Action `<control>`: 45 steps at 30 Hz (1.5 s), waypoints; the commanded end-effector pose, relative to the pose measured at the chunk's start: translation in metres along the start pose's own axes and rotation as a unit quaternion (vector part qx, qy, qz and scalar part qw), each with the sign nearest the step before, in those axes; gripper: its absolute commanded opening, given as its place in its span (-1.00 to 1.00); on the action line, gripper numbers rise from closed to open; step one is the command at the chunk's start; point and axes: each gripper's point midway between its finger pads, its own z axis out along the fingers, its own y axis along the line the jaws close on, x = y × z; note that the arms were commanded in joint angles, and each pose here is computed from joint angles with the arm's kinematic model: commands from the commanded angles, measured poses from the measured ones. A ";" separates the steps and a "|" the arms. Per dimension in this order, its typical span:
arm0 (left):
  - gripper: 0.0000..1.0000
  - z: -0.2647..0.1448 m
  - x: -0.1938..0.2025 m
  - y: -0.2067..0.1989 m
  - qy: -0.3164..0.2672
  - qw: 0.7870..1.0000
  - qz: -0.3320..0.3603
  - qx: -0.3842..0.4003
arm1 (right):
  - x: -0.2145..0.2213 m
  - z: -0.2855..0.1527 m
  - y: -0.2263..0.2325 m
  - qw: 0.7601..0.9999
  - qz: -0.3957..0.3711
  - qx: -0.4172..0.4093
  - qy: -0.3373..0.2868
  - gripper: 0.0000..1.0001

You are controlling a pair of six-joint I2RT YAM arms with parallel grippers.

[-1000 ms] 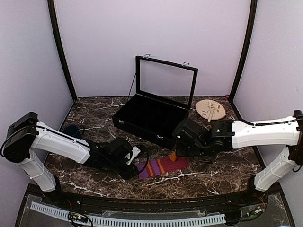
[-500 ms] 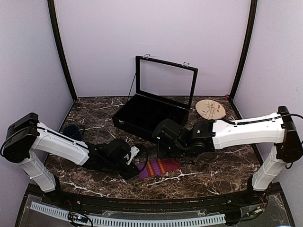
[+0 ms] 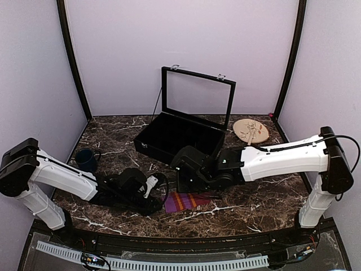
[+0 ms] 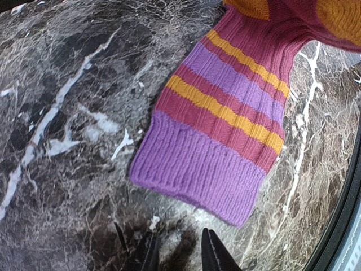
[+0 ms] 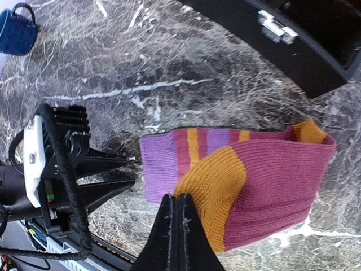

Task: Roll the socks
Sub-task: Fold the sock at the center of the board.

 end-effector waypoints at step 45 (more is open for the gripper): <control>-0.47 -0.030 -0.002 0.031 -0.033 0.997 -0.074 -0.019 | 0.045 0.062 0.058 0.993 -0.080 -0.039 0.074 -1.00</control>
